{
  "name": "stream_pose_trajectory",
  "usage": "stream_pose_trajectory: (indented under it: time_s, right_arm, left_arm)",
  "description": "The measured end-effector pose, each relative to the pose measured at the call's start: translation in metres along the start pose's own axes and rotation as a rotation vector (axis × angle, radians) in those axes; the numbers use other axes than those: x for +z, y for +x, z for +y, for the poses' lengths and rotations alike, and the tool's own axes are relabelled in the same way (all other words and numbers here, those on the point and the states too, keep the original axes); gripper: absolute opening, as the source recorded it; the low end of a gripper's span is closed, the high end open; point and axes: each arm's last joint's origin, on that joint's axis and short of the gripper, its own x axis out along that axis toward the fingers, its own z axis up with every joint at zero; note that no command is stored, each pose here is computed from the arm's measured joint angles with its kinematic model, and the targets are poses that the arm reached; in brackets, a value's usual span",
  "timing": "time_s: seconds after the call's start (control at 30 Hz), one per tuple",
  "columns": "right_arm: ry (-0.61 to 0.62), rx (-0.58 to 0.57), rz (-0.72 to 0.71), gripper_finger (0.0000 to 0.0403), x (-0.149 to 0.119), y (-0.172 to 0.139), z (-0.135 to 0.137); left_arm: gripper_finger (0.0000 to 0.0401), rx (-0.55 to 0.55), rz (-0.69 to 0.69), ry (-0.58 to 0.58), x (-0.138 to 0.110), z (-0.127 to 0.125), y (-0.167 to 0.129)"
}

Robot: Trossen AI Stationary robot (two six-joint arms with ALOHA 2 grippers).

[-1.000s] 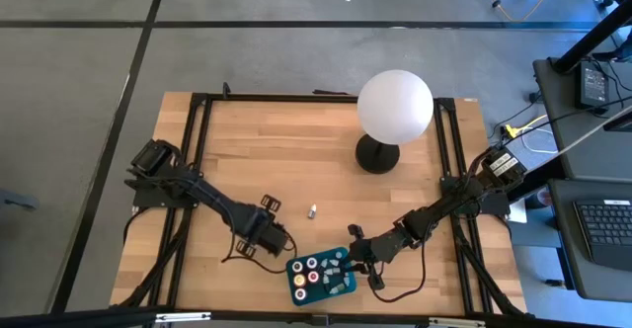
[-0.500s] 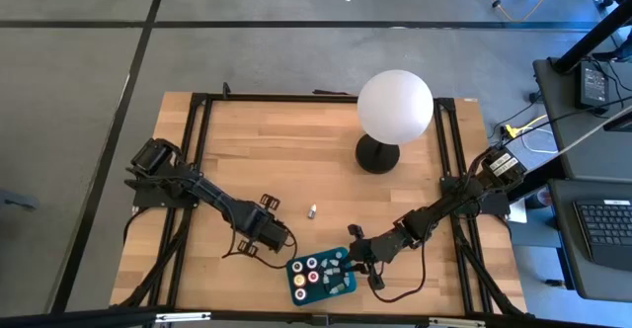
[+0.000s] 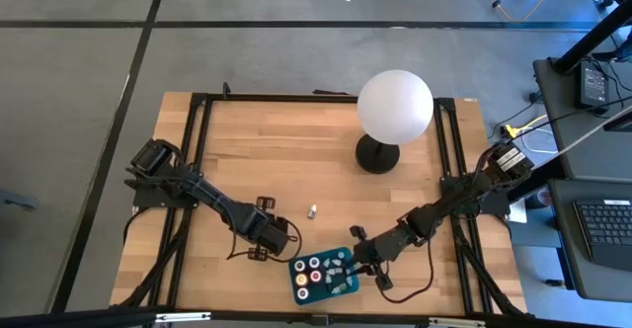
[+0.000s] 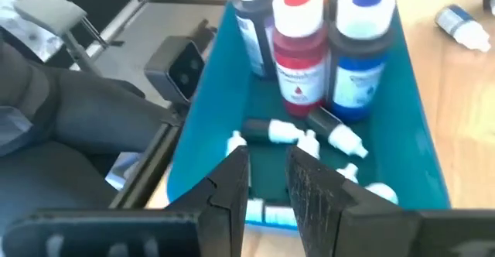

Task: Pick & Place food coloring
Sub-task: Put the small red food coloring bottle into the blue bin

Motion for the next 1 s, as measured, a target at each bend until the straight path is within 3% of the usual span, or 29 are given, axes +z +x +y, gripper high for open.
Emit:
stream_pose_trajectory:
  time_s: [0.27,0.53,0.67,0.83,1.0]
  right_arm:
    - [0.000,-0.005,0.006,0.0093,0.000,-0.001,0.000]
    - [-0.092,-0.013,-0.011,0.0093,0.003,-0.001,-0.004]
    - [-0.142,-0.040,-0.064,0.0093,0.010,-0.002,-0.009]
    - [-0.212,-0.101,-0.103,0.0093,0.019,-0.010,-0.012]
    - [-0.272,-0.108,-0.163,0.0093,0.031,-0.022,-0.008]
  left_arm:
    - [0.0078,0.039,-0.082,-0.077,-0.006,0.005,-0.032]
    - [0.0085,0.000,-0.515,-0.211,0.011,0.007,-0.086]
    - [0.0084,-0.036,-0.712,-0.210,0.027,0.006,-0.100]
    - [0.0089,-0.099,-0.810,-0.173,0.038,0.005,-0.105]
    - [0.0090,-0.155,-0.866,-0.216,0.044,0.007,-0.109]
